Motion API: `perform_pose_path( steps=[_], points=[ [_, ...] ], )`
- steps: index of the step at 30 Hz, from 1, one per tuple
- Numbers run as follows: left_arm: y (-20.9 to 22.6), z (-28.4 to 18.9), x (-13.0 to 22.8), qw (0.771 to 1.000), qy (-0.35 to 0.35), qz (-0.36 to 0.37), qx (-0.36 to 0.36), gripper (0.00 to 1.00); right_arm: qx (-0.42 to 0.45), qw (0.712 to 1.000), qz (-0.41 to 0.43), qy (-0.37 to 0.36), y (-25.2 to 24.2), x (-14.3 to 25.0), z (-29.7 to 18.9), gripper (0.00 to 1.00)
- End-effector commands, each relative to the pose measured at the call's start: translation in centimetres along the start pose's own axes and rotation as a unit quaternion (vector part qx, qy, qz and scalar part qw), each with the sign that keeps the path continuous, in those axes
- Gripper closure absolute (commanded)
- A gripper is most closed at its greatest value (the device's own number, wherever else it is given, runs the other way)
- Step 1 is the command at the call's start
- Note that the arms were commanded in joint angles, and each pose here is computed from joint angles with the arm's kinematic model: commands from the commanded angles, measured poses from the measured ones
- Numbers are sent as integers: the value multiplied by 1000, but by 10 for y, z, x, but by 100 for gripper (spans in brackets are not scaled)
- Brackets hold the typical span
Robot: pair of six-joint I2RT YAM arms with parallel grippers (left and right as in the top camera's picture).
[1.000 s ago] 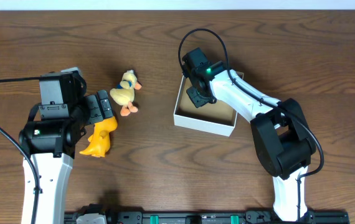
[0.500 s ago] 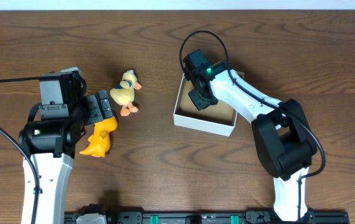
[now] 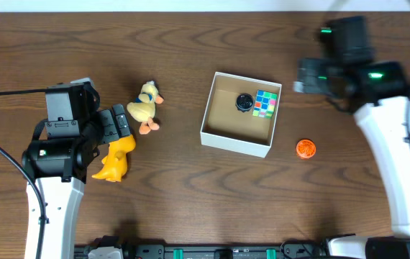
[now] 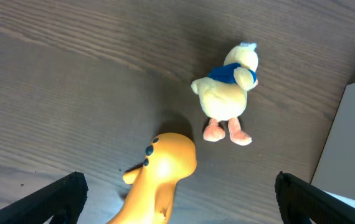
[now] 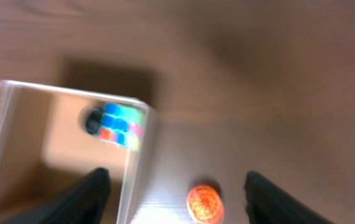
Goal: Pack container
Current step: 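Lower the black cap into the box beside the cube and release, then move the right gripper to the orange mesh cap and grasp it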
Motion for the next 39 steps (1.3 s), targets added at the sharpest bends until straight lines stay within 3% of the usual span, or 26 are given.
perform_pose_path(
  steps=[1, 2, 3, 7, 13, 24, 39],
  points=[
    [2, -5, -7, 1000, -10, 5, -6, 2, 54, 985, 150, 62, -40, 17, 9, 14],
    [2, -5, -6, 1000, -9, 5, -6, 2, 74, 978, 177, 84, -52, 26, 9, 2],
    [2, -5, -6, 1000, -9, 5, -6, 2, 85, 971, 194, 107, -59, 36, 10, 1],
    [2, -5, -6, 1000, -9, 5, -6, 2, 96, 956, 209, 184, -66, 70, 12, 1],
    [1, -4, -1, 1000, 3, 5, -5, 2, 119, 946, 196, 230, -73, 110, 40, 1],
    [1, -4, 1, 1000, 7, 5, -5, 2, 130, 941, 206, 236, -94, 163, 104, 1],
    [1, -4, 1, 1000, 7, 5, -5, 2, 143, 935, 209, 250, -99, 178, 157, 1]
  ],
)
Point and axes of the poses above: each gripper's point midway between its finger pads, its own z axis out along the fingers, its own y axis along the line the jaws close on, x = y × z, the point moved 2 cm from there along -z, back along the fingers, and after that the axes turned 15 degrees about z, right-handed, at the moved point
